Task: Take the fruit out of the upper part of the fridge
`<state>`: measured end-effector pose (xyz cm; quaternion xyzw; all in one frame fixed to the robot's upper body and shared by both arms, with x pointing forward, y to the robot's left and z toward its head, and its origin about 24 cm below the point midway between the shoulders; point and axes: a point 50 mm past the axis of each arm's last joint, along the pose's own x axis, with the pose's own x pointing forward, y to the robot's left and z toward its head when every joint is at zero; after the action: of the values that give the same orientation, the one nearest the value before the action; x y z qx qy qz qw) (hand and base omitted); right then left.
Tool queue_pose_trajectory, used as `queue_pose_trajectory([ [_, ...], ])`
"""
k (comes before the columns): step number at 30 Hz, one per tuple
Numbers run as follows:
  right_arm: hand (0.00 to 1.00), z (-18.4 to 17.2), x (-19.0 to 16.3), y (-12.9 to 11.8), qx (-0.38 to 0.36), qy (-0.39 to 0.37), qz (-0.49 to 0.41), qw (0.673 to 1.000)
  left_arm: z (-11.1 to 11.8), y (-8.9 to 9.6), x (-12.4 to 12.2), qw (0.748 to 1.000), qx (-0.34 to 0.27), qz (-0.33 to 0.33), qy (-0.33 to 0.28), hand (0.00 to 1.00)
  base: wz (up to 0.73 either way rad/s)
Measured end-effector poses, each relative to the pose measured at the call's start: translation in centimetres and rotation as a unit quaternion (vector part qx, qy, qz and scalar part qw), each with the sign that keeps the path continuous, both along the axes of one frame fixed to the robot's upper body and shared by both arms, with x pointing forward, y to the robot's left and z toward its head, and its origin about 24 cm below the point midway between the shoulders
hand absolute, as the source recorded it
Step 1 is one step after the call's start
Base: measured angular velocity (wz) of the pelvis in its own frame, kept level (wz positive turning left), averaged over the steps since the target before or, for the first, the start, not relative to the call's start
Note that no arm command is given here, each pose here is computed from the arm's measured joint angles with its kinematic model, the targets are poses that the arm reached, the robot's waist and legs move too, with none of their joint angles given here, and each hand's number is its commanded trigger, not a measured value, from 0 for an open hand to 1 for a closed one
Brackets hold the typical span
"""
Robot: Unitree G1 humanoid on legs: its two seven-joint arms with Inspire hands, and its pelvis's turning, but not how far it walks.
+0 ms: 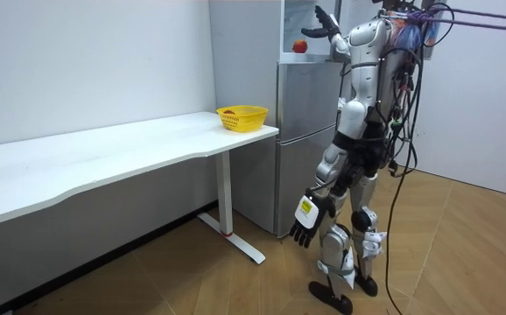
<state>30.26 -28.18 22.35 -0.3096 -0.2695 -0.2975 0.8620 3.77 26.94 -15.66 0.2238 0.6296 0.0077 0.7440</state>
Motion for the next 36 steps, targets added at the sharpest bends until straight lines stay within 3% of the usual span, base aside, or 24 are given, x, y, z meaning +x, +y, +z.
queue_pose_trajectory([
  [13,0.00,-0.9,3.6,-1.5,0.022,0.102,-0.019,0.994,0.1,0.0,-1.0,1.000,-0.016,0.000,0.014,0.00,0.00],
  [29,0.00,-0.2,3.5,-2.7,-0.016,0.135,-0.021,0.990,0.2,0.7,-1.7,0.999,-0.012,0.003,0.030,0.00,0.02],
  [36,0.00,-1.1,4.6,-1.8,-0.009,0.190,0.024,0.981,0.2,0.7,-1.8,0.999,-0.013,0.010,0.031,0.00,0.00],
])
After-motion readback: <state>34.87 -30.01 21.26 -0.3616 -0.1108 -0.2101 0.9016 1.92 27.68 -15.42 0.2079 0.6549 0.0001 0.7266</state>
